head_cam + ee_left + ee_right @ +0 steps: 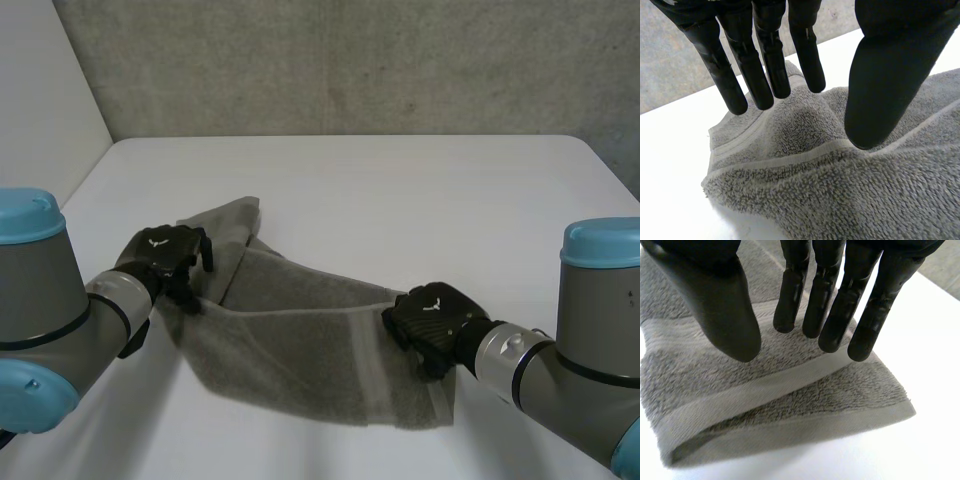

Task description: Fold the towel.

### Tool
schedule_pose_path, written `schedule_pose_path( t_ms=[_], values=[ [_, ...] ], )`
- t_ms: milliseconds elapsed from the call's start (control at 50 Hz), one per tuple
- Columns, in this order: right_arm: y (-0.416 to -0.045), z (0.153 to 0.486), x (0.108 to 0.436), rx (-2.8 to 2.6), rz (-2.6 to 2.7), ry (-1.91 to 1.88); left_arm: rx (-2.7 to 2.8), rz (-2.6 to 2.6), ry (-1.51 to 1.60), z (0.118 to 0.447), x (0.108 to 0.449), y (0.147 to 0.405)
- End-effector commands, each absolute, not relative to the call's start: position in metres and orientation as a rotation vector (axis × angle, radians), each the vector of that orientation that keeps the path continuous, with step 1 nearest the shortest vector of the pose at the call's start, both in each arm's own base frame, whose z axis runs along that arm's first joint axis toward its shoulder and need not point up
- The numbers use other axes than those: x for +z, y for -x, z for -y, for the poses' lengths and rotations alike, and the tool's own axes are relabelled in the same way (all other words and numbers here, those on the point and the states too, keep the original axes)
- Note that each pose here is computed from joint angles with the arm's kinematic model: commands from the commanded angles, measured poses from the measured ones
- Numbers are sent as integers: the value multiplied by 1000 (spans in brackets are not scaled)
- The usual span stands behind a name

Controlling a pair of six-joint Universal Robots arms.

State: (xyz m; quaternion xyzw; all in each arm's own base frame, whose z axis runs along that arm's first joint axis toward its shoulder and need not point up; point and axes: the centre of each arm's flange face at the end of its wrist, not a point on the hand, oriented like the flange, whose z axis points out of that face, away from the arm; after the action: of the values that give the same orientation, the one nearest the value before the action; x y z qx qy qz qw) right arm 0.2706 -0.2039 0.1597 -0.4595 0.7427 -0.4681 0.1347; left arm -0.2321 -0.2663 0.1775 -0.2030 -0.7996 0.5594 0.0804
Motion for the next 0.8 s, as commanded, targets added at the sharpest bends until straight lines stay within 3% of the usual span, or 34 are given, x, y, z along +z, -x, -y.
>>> schedule_pose_path(
  t_ms=[20, 480, 800],
  values=[
    [-273, 210, 166, -1379, -2153, 1250, 1661, 2410, 634, 267, 174, 232],
    [-301, 269, 159, -1395, -2209, 1066, 1674, 2498, 774, 283, 155, 218],
    [-314, 279, 137, -1350, -2255, 1094, 1690, 2485, 782, 287, 145, 220]
  ],
)
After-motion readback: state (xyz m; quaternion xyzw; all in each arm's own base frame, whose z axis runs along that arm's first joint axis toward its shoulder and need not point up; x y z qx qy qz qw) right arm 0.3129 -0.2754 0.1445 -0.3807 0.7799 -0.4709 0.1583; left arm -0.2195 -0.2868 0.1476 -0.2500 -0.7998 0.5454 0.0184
